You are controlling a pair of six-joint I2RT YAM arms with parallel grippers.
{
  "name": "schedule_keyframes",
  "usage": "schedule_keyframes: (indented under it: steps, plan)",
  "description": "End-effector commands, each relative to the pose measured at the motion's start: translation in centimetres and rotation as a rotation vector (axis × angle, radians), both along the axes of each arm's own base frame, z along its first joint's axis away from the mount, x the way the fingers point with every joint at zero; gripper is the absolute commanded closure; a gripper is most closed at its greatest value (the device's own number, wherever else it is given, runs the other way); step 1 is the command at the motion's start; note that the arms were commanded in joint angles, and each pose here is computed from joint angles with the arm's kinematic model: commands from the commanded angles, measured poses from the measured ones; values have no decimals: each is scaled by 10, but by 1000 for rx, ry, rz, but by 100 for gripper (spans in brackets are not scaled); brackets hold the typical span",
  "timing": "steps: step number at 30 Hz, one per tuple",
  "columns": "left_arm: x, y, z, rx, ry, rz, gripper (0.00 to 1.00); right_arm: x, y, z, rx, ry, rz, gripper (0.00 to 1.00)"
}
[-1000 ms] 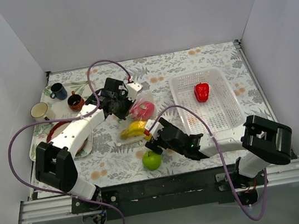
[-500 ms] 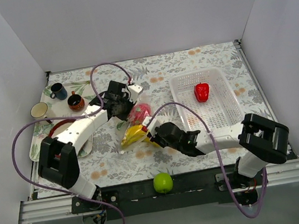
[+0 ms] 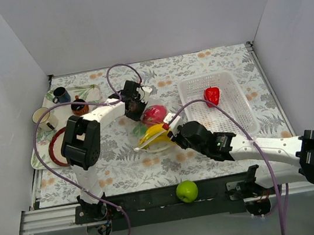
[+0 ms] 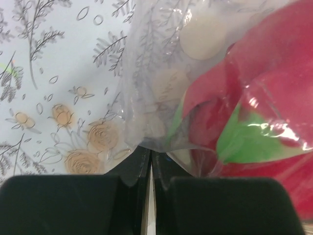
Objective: Open the zip-top bag and remove the fake food
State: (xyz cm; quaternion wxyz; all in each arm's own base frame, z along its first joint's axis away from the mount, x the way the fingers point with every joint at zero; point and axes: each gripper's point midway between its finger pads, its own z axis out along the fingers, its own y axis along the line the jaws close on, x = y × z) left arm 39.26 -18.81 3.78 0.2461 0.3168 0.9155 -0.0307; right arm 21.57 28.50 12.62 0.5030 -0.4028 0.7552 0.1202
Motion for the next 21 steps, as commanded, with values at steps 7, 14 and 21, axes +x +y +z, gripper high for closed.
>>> schedule_keyframes:
  steps: [7, 14, 21]
  plan:
    - [9, 35, -33, 108, -3, 78, 100, 24, -91, 52, -52, -70, -332, 99]
    - [5, 44, -36, 102, 14, 99, 100, 12, -99, 26, -151, 69, -319, 99]
    - [-16, 67, -33, 122, 24, 118, 100, 6, -57, 2, -138, 213, -210, 99]
